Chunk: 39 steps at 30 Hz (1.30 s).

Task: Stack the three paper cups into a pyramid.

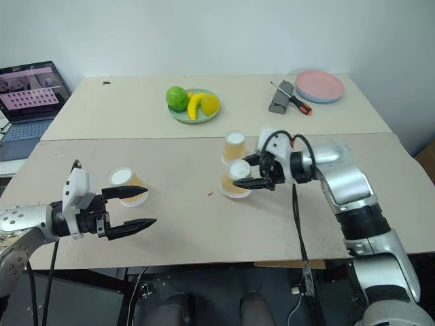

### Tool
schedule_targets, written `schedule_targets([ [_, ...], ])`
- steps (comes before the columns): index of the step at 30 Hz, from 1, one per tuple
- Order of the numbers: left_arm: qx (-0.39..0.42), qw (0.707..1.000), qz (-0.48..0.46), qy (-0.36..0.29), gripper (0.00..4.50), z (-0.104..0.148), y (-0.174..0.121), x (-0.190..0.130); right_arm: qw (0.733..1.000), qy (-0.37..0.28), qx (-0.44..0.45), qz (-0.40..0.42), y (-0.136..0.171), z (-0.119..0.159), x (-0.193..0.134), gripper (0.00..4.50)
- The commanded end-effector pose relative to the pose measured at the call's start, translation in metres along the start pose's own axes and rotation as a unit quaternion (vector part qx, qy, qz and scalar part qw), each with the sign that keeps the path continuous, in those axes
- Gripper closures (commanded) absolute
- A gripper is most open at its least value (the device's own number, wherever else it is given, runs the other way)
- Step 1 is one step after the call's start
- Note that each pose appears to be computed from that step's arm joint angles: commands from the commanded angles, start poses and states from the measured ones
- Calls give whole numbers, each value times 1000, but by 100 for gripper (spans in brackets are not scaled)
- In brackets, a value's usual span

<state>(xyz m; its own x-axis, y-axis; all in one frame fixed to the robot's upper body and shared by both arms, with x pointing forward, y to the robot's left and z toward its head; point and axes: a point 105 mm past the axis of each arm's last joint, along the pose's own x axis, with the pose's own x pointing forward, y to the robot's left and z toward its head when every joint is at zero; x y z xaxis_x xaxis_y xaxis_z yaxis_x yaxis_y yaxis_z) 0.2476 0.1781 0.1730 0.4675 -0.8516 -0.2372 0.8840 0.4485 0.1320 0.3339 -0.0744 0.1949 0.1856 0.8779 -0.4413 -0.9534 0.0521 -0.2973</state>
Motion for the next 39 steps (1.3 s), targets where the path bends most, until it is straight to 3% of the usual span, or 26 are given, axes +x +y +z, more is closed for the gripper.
schedule_targets([
  [1, 19, 1000, -5, -7, 0, 11, -2, -1, 999, 3, -33, 19, -7, 10, 18, 172],
  [8, 17, 1000, -2, -6, 0, 10, -3, -2, 998, 9, -44, 34, -25, 13, 55, 172],
  [18, 15, 1000, 8, -9, 0, 12, -3, -2, 999, -1, -35, 27, -40, 15, 65, 172],
  [20, 14, 1000, 9, -11, 0, 12, -3, -2, 999, -5, -30, 24, -41, 14, 66, 81],
  [23, 11, 1000, 9, -13, 0, 11, -4, -1, 999, -17, -28, 23, -42, 18, 66, 5],
  [24, 12, 1000, 9, -13, 0, 11, -4, 0, 999, -31, -28, 17, -44, 23, 65, 5],
  [32, 12, 1000, 9, -15, 0, 10, -3, 2, 998, -64, -24, -17, -53, 33, 41, 5],
  [39, 13, 1000, 10, -13, 0, 10, -2, 3, 994, -90, -22, -61, -36, 43, -26, 5],
])
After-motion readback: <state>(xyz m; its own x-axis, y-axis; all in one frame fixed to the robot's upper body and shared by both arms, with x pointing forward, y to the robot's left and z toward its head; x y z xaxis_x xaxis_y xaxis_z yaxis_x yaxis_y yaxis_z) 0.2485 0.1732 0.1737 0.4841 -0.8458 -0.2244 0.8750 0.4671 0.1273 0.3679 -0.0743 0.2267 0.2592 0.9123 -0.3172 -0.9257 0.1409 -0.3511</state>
